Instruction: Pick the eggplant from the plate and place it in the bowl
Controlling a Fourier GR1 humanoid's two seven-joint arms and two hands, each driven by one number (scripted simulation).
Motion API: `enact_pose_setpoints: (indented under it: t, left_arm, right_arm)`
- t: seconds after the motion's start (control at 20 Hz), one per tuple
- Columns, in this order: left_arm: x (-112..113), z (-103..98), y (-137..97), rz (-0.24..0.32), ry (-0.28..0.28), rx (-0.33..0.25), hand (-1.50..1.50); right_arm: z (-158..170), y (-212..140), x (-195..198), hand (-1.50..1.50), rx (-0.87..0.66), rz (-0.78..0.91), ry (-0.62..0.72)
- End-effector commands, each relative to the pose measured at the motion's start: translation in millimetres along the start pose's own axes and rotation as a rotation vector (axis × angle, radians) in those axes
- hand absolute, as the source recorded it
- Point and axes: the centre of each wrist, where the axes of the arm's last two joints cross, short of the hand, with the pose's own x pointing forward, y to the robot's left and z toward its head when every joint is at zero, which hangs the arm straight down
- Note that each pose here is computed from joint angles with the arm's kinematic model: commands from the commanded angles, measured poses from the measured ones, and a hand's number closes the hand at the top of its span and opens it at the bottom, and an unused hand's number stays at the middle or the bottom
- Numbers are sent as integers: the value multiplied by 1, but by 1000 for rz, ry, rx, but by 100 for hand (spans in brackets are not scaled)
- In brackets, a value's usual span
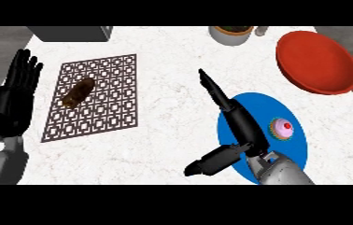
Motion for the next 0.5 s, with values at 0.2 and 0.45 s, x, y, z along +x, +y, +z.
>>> enact_pose_setpoints:
  t: [0.2, 0.45]
  left_arm:
    - [16, -21, -3, 36, 8, 12, 0]
    - [4, -8, -7, 25, 5, 14, 0]
  right_arm:
    - [68, 20, 25, -150, 22, 256, -66]
    - [82, -21, 64, -150, 47, 519, 47]
